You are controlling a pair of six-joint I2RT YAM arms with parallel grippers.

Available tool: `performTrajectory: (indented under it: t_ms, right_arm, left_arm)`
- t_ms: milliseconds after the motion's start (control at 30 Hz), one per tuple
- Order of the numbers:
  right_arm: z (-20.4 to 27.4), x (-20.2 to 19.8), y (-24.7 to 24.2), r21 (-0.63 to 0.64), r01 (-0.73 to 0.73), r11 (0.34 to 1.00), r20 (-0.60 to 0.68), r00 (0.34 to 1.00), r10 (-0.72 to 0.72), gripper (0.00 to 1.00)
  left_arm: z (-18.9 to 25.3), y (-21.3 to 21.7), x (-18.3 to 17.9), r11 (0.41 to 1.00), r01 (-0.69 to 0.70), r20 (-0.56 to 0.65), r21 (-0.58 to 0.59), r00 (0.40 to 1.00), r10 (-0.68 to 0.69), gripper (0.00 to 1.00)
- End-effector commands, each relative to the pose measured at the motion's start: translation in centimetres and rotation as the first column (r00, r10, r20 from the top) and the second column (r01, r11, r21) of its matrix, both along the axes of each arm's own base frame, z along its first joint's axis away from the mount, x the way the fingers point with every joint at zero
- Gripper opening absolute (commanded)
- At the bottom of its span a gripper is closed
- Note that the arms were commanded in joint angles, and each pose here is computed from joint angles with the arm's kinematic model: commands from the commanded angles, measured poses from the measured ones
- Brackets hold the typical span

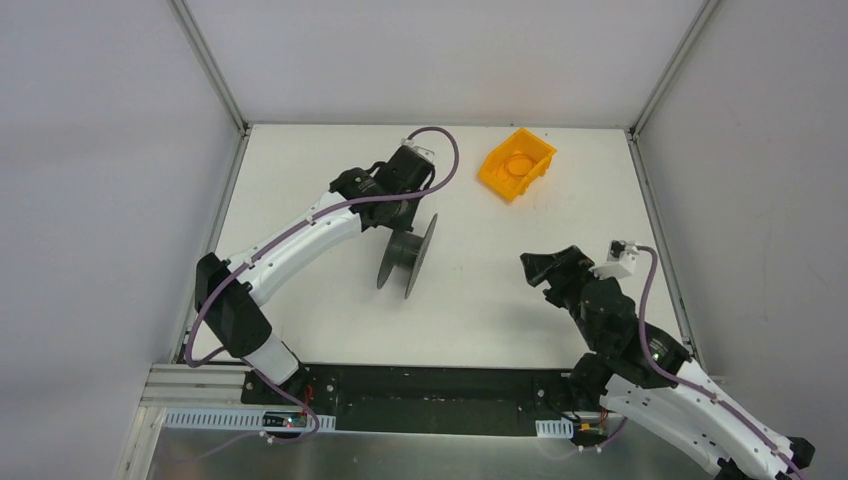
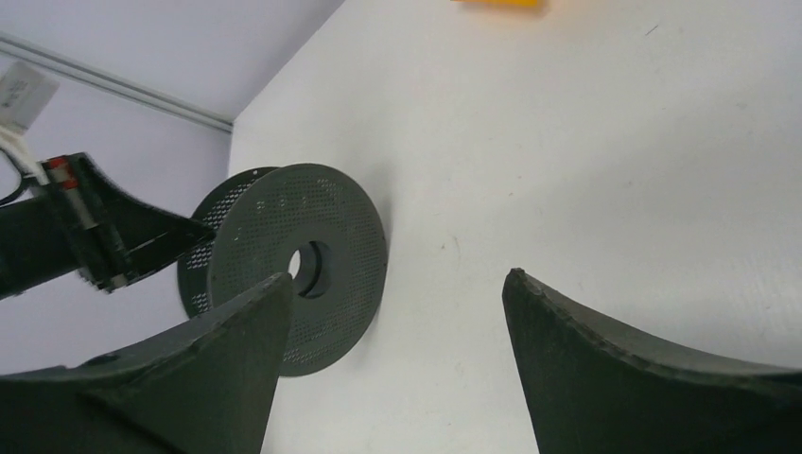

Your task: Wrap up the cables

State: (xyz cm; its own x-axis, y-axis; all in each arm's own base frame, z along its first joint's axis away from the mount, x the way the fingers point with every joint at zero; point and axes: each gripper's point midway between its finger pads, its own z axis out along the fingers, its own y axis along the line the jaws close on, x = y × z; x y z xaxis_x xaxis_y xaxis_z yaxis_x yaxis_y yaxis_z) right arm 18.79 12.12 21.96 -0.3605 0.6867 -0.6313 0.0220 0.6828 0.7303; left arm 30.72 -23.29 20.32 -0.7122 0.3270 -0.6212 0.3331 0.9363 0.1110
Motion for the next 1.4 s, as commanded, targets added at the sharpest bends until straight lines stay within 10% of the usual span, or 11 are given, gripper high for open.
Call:
performTrajectory:
  t_ms: [0, 367, 1367]
  right_arm:
    - [0.9, 2.4, -0.8, -0.179, 0.093, 0.979, 0.05, 0.995, -0.085, 0.79]
    - [4.6, 7.8, 0.8, -0.407, 0.057, 0.912, 0.046, 0.998, -0.041, 0.6]
    - [-6.3, 32.2, 2.4, -0.581, -0.221, 0.783, -0.356, 0.934, -0.001, 0.38]
  left_arm:
    - [0.4, -0.8, -1.6, 0.987, 0.034, -0.062, -0.154, 0.997, -0.044, 0.0]
    - [-0.1, 0.8, -3.1, 0.983, 0.039, -0.098, -0.181, 0.994, -0.058, 0.36]
    - [-1.1, 1.5, -6.2, 0.95, 0.103, -0.145, -0.295, 0.978, -0.151, 0.0]
